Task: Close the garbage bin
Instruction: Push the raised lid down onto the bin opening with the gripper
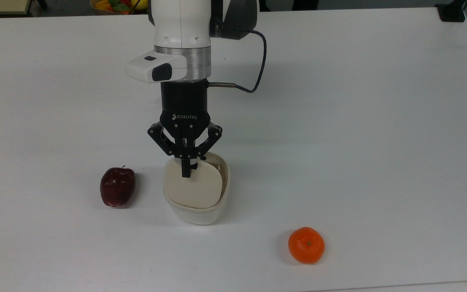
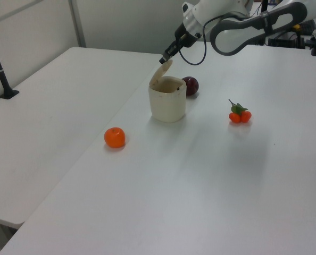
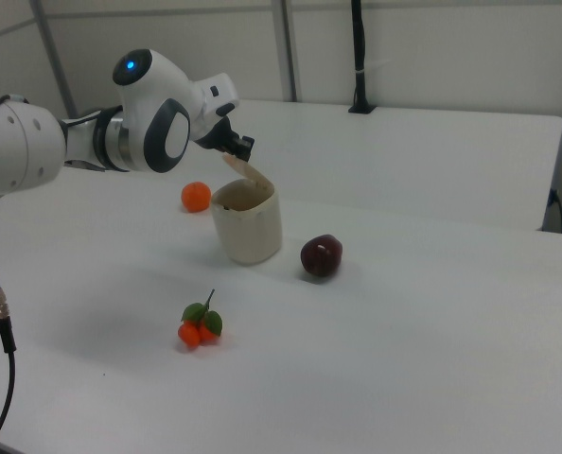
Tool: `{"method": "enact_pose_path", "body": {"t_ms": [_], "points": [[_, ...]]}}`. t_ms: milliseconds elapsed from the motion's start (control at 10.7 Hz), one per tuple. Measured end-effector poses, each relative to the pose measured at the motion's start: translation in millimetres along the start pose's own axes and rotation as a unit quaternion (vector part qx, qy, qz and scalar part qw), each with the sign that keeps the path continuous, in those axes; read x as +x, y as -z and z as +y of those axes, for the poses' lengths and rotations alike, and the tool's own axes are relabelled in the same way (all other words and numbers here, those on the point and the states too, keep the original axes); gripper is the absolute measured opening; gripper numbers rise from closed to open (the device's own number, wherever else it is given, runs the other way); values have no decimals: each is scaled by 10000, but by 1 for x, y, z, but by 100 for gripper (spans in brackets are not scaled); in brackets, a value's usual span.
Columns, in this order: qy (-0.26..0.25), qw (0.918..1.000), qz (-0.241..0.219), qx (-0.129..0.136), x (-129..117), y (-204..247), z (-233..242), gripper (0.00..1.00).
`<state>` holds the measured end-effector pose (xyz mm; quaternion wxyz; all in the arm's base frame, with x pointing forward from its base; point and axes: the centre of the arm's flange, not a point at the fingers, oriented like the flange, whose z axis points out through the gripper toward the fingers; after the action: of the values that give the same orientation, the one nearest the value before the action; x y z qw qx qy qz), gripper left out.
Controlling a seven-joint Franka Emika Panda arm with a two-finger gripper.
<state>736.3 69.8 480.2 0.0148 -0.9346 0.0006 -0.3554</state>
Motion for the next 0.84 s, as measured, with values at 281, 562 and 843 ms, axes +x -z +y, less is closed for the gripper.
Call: {"method": "enact_pose_path", "body": {"t_ms": [281,562,843], "points": [[38,9981,-621,-48,-10,0,-7,1],[105,9948,-1010,-59,-21,-6,-17,1],[117,9939,-1098,-63,-27,-12,-18,1]]}}
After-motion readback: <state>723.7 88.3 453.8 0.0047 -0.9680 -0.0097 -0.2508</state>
